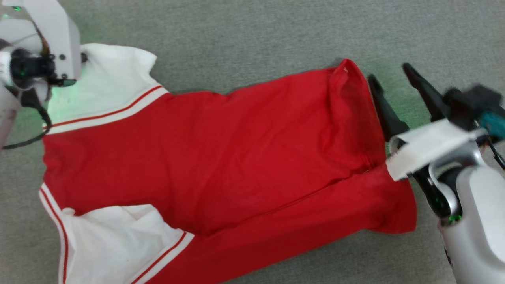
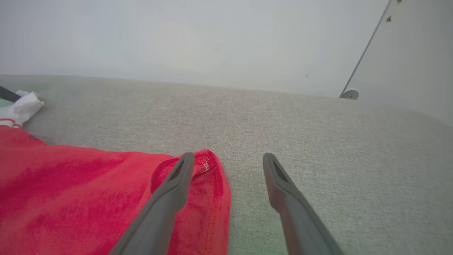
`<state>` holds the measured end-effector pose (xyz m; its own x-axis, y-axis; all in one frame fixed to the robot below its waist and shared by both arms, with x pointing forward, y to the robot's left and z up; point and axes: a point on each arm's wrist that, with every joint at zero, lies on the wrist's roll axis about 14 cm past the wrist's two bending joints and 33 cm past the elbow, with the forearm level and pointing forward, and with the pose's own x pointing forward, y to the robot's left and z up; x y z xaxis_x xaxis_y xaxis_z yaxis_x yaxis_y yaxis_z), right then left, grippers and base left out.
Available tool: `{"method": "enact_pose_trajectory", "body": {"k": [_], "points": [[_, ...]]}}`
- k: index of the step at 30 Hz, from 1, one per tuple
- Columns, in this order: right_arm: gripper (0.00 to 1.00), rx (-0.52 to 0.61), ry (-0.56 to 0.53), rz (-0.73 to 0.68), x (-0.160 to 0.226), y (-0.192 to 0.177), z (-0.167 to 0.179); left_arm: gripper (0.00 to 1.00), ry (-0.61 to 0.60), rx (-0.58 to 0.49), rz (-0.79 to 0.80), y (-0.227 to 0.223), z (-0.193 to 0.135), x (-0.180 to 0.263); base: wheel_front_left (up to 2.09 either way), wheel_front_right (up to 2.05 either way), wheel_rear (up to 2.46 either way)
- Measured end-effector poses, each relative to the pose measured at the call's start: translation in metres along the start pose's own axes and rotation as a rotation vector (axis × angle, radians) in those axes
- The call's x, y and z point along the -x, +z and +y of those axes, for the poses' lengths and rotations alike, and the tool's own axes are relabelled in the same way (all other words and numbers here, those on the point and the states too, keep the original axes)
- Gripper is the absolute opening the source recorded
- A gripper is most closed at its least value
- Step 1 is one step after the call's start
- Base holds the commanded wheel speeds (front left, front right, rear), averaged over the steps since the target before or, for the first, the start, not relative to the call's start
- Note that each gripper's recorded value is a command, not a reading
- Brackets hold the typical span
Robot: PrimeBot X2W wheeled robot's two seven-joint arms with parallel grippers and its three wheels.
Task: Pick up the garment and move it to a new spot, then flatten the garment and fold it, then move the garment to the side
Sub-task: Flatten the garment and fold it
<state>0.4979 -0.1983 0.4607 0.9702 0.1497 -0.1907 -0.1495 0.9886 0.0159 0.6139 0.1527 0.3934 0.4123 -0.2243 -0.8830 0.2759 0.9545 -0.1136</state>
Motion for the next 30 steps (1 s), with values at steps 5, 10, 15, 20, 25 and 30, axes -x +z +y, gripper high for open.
{"method": "enact_pose_trajectory", "body": {"k": [5,10,15,20,25,30], "points": [[1.0,0.009,0.089,0.141,-0.02,-0.005,0.02,0.0,-0.005,0.001,-0.009,-0.002,-0.002,0.004,0.0,0.0,0.0],[1.0,0.051,0.136,0.33,-0.03,-0.023,0.029,0.0,-0.009,0.004,-0.017,-0.004,-0.002,0.007,0.0,0.0,0.0],[1.0,0.097,0.138,0.497,-0.034,-0.039,0.026,0.0,-0.009,0.012,-0.022,-0.006,0.0,0.009,0.0,0.0,0.0],[1.0,0.131,0.163,0.623,-0.037,-0.051,0.032,0.0,-0.014,0.026,-0.024,-0.009,0.002,0.008,0.0,0.0,0.0],[0.0,0.142,0.191,0.75,-0.037,-0.059,0.038,0.0,-0.015,0.033,-0.024,-0.01,0.004,0.009,0.0,0.0,0.0],[0.0,0.161,0.205,0.804,-0.038,-0.059,0.039,0.0,-0.021,0.039,-0.047,-0.008,0.004,0.011,0.0,0.0,0.0]]}}
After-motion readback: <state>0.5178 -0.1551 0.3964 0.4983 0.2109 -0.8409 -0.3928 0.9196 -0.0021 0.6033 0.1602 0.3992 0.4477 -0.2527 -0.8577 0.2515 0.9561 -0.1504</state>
